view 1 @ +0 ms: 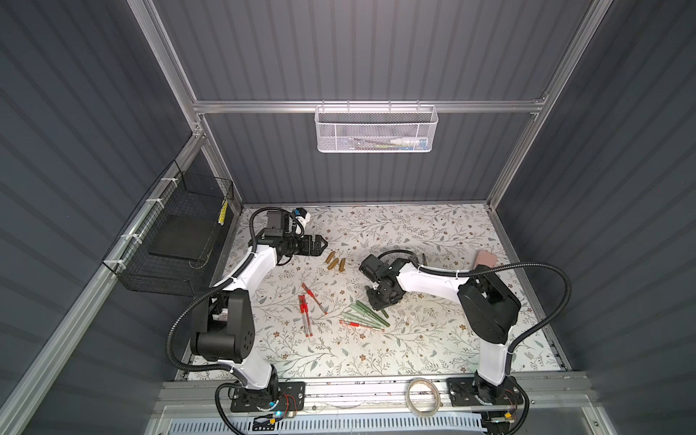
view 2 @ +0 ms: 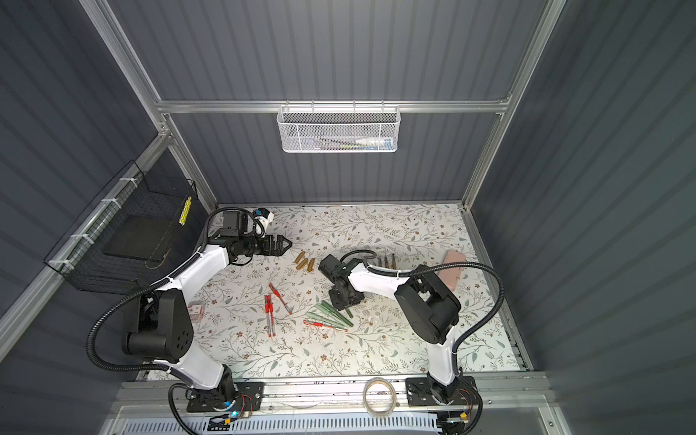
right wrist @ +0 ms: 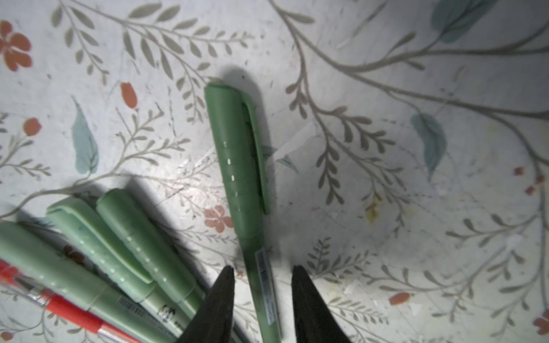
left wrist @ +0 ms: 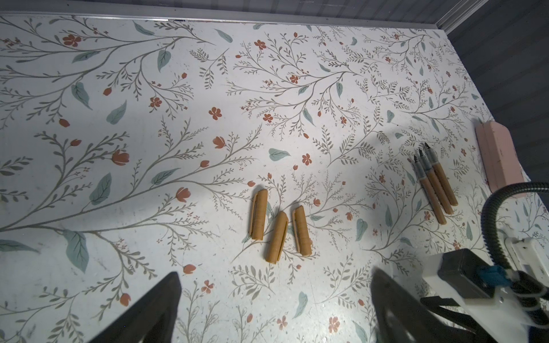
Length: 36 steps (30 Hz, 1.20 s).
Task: Remove pen caps from pens
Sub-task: Pick up the pen from the center of the table, then open the pen cap on the pen.
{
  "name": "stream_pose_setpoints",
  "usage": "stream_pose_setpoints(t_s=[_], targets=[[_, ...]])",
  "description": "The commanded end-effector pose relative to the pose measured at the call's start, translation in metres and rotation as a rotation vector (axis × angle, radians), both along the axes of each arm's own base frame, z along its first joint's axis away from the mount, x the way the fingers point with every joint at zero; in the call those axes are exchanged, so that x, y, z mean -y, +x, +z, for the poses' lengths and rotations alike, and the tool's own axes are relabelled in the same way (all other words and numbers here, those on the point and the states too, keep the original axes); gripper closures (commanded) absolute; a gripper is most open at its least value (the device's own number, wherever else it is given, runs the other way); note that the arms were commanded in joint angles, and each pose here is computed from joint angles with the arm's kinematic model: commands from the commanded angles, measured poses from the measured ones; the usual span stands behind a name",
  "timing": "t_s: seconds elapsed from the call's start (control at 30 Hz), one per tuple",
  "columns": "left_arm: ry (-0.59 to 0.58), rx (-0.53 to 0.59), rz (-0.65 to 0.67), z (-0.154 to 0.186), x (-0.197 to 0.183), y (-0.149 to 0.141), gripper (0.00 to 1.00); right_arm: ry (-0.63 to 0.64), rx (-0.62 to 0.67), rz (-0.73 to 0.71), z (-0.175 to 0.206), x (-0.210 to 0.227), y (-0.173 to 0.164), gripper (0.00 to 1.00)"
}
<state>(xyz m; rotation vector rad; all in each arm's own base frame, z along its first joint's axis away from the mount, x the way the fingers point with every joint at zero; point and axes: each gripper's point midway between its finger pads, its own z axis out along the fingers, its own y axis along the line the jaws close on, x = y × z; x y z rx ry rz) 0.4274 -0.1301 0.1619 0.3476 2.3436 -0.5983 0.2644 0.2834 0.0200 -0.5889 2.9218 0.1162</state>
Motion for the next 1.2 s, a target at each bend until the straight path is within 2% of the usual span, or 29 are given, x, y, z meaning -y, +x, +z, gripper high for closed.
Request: stream_pose_setpoints(t_s=[0.0, 0.37, 0.57, 0.67, 0.9, 1.03, 1.17], targets=[[-0.021, 0.007, 0.000, 0.008, -0.001, 0.001, 0.00, -0.052, -0.007, 0.010, -0.006, 0.007, -0.004, 0.68], [-0.030, -0.002, 0.000, 0.004, 0.000, 0.002, 0.00, -0.091, 0.017, 0.019, -0.021, 0.014, 0.001, 0.85], [-0.096, -0.006, -0.026, 0.009, 0.010, -0.001, 0.00, -0.063, 0.072, 0.006, -0.006, 0.015, 0.014, 0.93], [-0.170, -0.019, -0.041, 0.016, 0.019, -0.002, 0.00, -0.032, 0.103, -0.022, 0.008, 0.017, 0.025, 0.95], [-0.395, -0.074, -0.079, 0.027, 0.043, -0.009, 0.02, 0.178, 0.209, -0.056, 0.056, -0.002, 0.049, 0.98], [-0.508, -0.103, -0.102, 0.031, 0.053, -0.015, 0.09, 0.321, 0.282, -0.049, 0.091, -0.018, 0.059, 1.00], [-0.566, -0.103, -0.123, 0.036, 0.060, -0.018, 0.18, 0.514, 0.330, -0.049, 0.122, -0.035, 0.066, 1.00]])
